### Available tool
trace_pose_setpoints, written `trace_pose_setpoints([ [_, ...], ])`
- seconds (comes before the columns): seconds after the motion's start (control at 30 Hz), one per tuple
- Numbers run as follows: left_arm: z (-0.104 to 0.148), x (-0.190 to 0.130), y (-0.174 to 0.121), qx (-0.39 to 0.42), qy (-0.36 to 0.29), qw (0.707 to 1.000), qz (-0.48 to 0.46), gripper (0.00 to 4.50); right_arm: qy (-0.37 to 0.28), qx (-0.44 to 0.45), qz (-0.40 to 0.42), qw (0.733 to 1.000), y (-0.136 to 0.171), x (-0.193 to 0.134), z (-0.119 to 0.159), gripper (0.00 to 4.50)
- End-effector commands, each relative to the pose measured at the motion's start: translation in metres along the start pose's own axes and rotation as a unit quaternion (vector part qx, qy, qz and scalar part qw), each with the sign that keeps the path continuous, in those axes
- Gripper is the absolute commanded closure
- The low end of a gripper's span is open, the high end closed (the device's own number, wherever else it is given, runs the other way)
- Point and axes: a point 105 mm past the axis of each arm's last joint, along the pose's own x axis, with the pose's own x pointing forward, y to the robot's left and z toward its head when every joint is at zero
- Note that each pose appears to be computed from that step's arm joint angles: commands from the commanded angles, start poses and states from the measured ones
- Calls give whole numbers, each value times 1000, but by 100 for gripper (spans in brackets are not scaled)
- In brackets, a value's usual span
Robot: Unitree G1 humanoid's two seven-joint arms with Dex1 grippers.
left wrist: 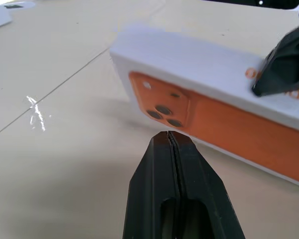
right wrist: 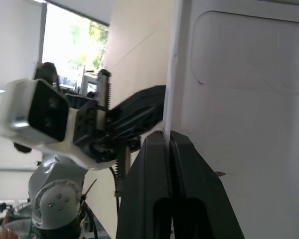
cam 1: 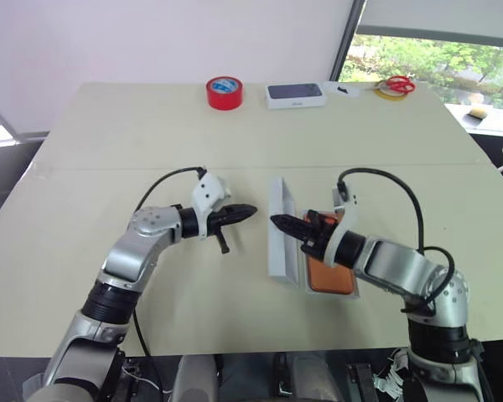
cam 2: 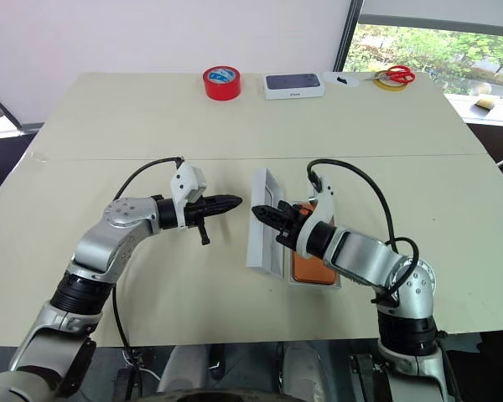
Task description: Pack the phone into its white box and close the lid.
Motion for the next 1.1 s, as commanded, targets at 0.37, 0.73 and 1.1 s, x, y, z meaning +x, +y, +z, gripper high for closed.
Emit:
trace_pose_setpoints([
  [0.37,14,46,-43,16,-28,996,-81,450,-25,-191,-71,979,5,-57,70,64],
  [0.73,19,84,-64,13,-28,994,-107,450,-14,-315,-245,917,-42,-102,98,294],
  [1.1,10,70,-43,-33,13,996,-85,450,72,-419,-280,861,-67,-103,74,446],
])
